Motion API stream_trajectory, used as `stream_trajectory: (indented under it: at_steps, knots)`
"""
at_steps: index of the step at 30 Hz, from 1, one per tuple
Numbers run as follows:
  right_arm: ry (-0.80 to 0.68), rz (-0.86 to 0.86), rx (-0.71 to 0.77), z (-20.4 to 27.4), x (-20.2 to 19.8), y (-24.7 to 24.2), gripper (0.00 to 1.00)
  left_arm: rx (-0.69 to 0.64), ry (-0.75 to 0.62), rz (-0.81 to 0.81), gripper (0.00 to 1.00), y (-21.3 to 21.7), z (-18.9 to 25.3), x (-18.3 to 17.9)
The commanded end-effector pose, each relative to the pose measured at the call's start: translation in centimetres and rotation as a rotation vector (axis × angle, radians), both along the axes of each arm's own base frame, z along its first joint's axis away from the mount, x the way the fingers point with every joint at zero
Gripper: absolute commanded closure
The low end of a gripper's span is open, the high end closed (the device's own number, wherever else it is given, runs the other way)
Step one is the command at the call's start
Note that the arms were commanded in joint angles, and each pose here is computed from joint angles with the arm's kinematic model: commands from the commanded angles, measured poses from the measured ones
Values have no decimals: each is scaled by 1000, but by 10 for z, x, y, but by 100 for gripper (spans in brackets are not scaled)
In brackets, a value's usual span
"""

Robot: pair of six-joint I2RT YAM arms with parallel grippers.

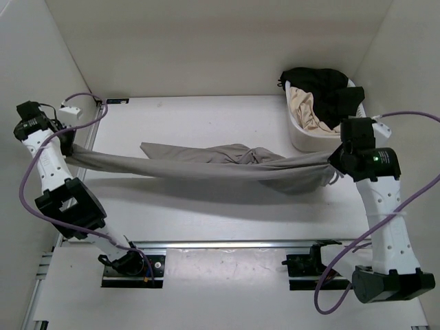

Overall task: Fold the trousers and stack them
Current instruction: Flatten the trousers out

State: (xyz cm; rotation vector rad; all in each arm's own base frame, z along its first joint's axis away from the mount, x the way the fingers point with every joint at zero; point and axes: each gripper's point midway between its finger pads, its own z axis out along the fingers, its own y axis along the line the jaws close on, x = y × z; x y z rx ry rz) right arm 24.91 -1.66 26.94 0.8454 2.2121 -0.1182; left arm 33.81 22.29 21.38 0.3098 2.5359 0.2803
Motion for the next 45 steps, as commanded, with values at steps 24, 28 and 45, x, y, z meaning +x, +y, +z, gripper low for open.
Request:
stream_trajectory:
  at_steps: [24,28,45]
  knots:
    - [303,-131,31,-147,-95,-8,100,-149,351,129,48,1,-151,-104]
    - [309,-129,-3,-142,-95,-13,100,-154,346,151,30,12,-168,-91]
    - [289,-142,-43,-130,-100,-22,100,-115,413,97,46,22,-205,-91]
